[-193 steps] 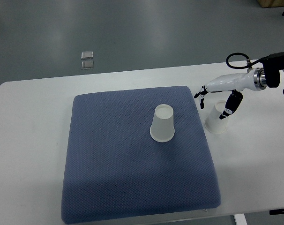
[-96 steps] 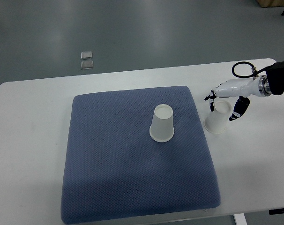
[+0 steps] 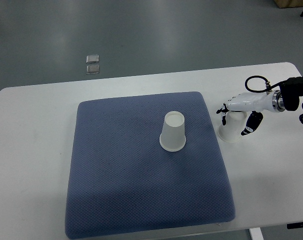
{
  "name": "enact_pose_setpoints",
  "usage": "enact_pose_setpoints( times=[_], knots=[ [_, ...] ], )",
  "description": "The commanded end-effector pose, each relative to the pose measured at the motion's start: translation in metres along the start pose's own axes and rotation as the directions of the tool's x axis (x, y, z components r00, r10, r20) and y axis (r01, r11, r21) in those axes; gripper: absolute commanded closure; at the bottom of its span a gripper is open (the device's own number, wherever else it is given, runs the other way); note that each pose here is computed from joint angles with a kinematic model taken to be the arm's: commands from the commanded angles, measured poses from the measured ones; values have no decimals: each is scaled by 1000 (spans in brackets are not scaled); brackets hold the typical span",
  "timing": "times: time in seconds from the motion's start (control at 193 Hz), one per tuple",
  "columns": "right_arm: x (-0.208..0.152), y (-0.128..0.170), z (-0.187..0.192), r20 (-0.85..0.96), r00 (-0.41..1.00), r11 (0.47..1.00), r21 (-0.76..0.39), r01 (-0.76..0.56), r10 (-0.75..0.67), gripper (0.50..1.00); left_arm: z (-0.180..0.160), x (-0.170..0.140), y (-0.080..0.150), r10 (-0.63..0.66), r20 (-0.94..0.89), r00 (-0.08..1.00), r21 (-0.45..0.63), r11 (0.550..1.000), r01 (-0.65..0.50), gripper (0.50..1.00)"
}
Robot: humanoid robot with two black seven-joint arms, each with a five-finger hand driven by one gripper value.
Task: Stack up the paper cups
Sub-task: 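Close the right hand fingers around the upside-down white cup, then lift the held cup and carry it over the cup on the pad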
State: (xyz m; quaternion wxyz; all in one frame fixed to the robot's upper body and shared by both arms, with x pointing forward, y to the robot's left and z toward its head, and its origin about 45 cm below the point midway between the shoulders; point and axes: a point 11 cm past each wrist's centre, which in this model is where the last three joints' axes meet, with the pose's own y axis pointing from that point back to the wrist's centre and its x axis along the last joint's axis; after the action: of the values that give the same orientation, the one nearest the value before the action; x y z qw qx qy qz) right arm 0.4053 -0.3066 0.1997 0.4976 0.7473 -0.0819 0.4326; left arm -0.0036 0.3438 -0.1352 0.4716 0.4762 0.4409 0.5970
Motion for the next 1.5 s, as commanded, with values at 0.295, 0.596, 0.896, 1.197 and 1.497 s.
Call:
enact_pose_setpoints(
  times=[0.295,0.596,0.896,1.197,1.497],
  knots=[
    [1,-6,0,-23,1000,1000,1,0,0,762,0,0,0,0,0,1000,0,1000,0,500],
    [-2,-10,-1,-41,999,1000,0,16,-16,877,0,0,0,0,0,1000,0,1000,0,500],
    [10,-8,-3,-51,999,1000,5,2,-2,881,0,0,0,0,0,1000,0,1000,0,500],
    [36,2,-1,-71,997,1000,5,-29,30,881,0,0,0,0,0,1000,0,1000,0,500],
    [122,33,-12,-144,985,995,11,-97,97,879,0,0,0,0,0,1000,0,1000,0,500]
  ],
)
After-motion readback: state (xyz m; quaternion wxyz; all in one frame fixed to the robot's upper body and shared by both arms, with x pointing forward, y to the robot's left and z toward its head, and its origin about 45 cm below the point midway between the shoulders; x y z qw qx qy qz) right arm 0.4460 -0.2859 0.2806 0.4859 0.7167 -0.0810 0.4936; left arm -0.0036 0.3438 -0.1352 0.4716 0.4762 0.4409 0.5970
